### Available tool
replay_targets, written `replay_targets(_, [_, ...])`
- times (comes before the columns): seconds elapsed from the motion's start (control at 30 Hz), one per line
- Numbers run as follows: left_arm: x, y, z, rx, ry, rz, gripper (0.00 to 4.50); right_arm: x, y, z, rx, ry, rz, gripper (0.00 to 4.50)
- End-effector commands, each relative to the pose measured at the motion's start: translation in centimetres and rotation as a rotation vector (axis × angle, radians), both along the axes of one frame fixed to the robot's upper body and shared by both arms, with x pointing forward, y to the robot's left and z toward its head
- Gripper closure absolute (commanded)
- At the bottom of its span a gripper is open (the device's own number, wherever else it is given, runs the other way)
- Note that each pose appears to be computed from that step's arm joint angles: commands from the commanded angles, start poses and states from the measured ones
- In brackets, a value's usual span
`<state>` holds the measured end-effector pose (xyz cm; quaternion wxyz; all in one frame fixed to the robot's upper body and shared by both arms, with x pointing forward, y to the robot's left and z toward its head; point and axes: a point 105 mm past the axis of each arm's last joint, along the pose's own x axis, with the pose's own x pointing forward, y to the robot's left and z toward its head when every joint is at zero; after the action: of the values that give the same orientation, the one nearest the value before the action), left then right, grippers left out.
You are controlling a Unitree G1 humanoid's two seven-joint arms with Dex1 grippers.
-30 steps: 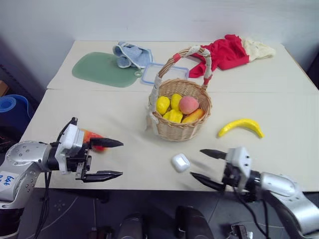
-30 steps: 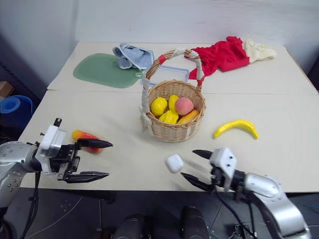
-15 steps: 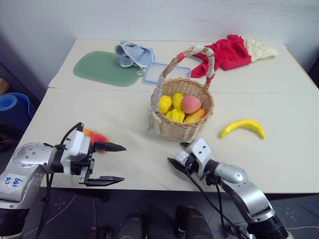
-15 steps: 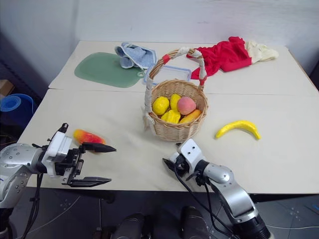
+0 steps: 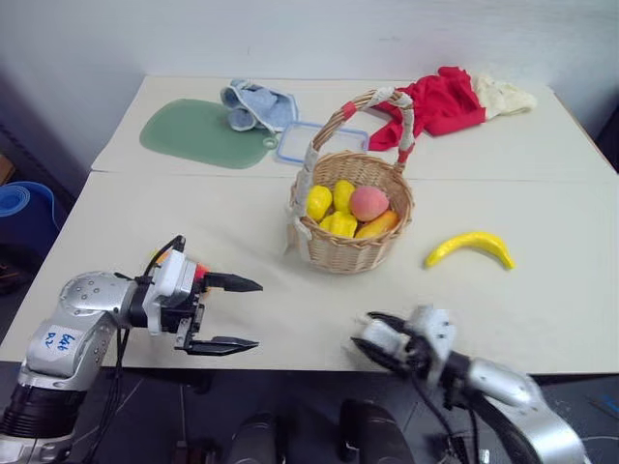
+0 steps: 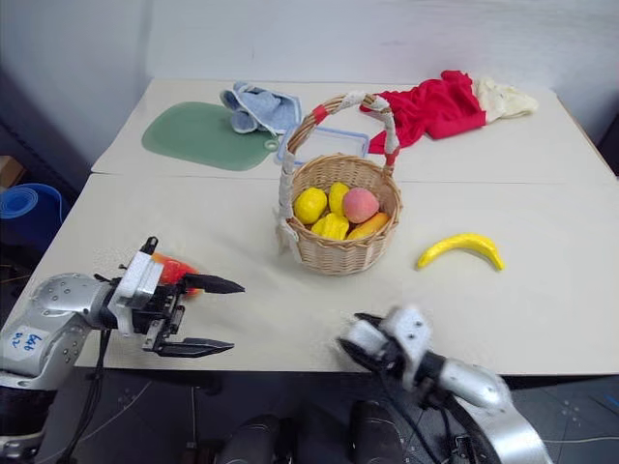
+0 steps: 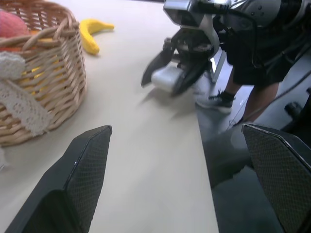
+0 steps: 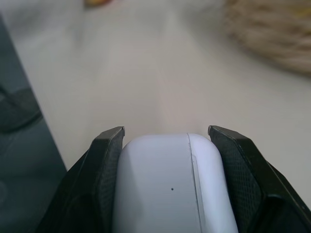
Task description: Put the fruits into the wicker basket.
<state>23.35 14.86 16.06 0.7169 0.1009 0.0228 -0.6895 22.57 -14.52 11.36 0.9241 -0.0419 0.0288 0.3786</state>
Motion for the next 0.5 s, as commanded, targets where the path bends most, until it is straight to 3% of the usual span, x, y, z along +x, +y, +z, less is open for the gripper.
replay_targets(0.03, [-0.4, -1.6, 1.0, -0.063, -0.035, -0.020, 0.00, 0.5, -8.1, 4.4, 0.013, -0.145, -0.263, 2.13])
replay_targets(0.13, [0.2, -3.0, 2.0, -0.138, -0.062, -0.003, 0.00, 1.5, -18.8, 6.6, -0.034, -0.218, -0.588, 2.13])
replay_targets(0.2, [0.8, -3.5, 2.5, -0.169, -0.080, 0.010, 0.00, 2.0, -23.5, 7.5, -0.050, -0.255, -0.725, 2.13])
replay_targets(0.3, [1.3, -3.4, 3.2, -0.200, -0.066, -0.006, 0.00, 3.7, -27.5, 6.2, -0.148, -0.203, -0.816, 2.13])
replay_targets(0.5, [3.1, -3.1, 3.8, -0.184, -0.131, 0.023, 0.00, 6.8, -32.0, 2.1, -0.147, 0.001, -1.074, 2.13])
